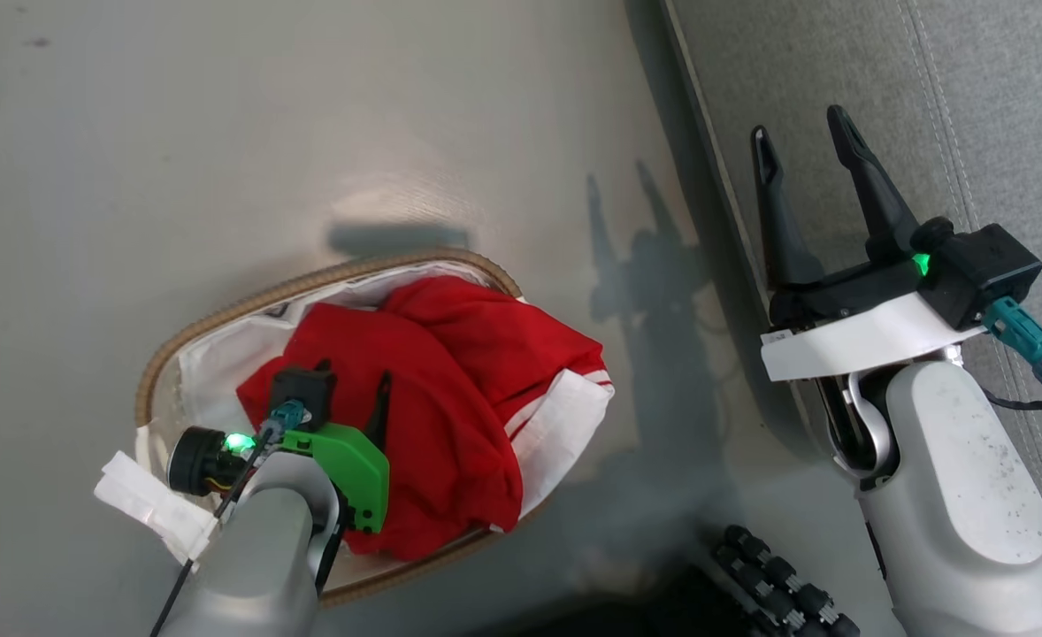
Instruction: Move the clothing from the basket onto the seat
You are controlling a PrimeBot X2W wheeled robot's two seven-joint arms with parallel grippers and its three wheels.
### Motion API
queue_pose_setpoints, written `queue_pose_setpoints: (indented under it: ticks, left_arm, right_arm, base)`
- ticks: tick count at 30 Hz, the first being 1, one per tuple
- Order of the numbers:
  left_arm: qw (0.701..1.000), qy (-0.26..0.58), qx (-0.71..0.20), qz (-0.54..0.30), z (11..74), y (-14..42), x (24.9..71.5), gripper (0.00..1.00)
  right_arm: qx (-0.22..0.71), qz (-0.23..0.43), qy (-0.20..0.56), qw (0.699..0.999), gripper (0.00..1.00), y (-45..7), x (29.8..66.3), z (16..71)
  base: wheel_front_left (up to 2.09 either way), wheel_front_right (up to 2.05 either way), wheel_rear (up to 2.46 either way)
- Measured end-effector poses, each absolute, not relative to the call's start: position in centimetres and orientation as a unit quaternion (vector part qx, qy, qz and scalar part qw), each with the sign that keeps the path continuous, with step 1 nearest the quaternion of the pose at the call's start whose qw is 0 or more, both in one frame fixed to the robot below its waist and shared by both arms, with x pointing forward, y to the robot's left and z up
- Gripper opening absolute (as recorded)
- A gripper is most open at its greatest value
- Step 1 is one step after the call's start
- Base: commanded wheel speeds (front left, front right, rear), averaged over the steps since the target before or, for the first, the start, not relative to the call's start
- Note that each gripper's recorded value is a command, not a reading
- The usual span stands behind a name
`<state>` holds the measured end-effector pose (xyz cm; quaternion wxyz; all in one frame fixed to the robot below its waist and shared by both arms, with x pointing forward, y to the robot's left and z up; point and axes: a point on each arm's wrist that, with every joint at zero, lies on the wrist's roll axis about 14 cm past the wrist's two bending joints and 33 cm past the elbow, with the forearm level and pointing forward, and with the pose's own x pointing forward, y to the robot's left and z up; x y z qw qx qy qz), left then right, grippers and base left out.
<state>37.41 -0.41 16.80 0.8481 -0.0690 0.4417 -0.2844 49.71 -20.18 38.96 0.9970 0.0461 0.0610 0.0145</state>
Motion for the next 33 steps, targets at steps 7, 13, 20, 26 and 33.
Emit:
queue_pose_setpoints:
  ticks: [7,13,20,26,33]
  left_arm:
    - [0.809,0.504,-0.06,-0.295,13.1,-0.9,35.4,1.0]
    - [0.778,0.543,-0.055,-0.312,11.4,-1.9,33.7,1.0]
    - [0.776,0.541,-0.055,-0.318,11.4,-2.4,33.8,0.0]
    - [0.795,0.52,-0.06,-0.307,13.0,-2.0,34.9,0.0]
    - [0.811,0.495,-0.058,-0.305,15.8,-1.5,35.0,0.0]
  right_arm:
    - [0.047,0.009,0.091,0.995,1.0,-20.7,49.5,36.4]
    - [0.044,-0.001,0.106,0.993,1.0,-21.4,49.0,35.3]
    - [0.041,-0.008,0.105,0.994,1.0,-22.0,49.0,35.5]
    - [0.042,-0.013,0.088,0.995,1.0,-22.3,49.0,37.2]
    - [0.046,-0.019,0.068,0.996,1.0,-22.5,48.1,39.7]
  base:
    - [0.0,0.0,0.0]
    - [0.0,0.0,0.0]
    - [0.0,0.0,0.0]
    - [0.0,0.0,0.0]
    - [0.0,0.0,0.0]
